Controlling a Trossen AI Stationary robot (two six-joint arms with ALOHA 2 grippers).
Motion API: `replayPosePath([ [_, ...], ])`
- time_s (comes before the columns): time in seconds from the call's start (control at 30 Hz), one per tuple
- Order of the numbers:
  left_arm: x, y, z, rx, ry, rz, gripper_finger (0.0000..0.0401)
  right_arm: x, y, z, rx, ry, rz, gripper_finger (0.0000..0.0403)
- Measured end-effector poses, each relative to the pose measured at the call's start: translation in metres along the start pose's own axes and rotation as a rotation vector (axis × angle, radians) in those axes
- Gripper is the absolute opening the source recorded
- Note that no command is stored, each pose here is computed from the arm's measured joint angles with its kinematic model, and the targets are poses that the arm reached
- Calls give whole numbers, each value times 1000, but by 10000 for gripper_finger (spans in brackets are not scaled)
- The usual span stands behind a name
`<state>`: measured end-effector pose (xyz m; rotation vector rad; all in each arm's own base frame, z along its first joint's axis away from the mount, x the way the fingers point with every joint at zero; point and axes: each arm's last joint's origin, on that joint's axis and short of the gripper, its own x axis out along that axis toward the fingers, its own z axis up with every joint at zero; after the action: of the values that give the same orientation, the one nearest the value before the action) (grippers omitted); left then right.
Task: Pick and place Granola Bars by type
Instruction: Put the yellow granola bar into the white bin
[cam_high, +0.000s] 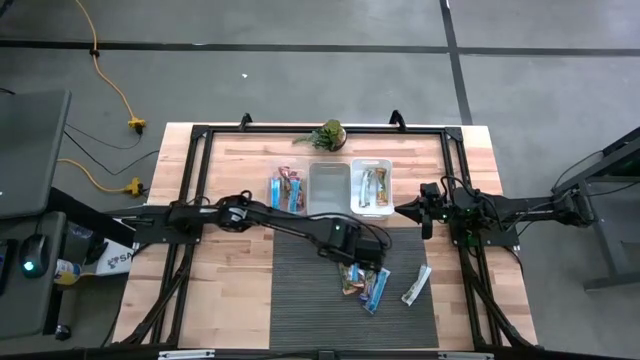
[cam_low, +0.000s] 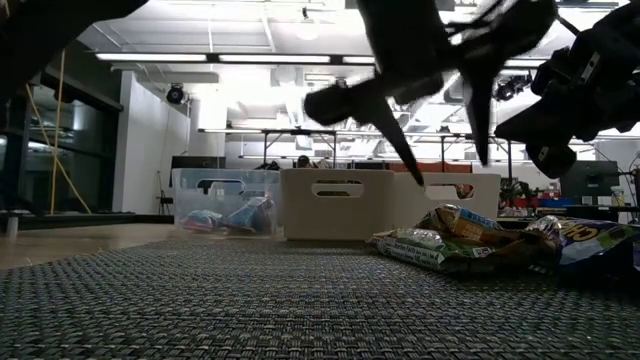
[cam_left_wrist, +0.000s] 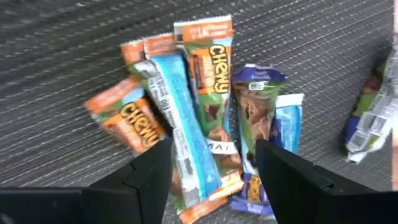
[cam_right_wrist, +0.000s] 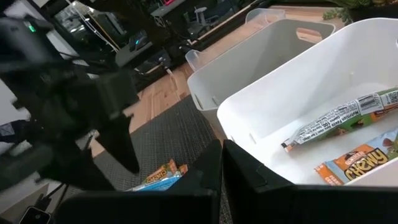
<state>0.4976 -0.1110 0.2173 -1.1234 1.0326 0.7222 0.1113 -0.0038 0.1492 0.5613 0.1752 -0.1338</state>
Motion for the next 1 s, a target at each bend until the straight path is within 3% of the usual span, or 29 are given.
replayPosePath([
  [1.0,28,10,18,28,29,77,221,0,0,0,0,0,0,0],
])
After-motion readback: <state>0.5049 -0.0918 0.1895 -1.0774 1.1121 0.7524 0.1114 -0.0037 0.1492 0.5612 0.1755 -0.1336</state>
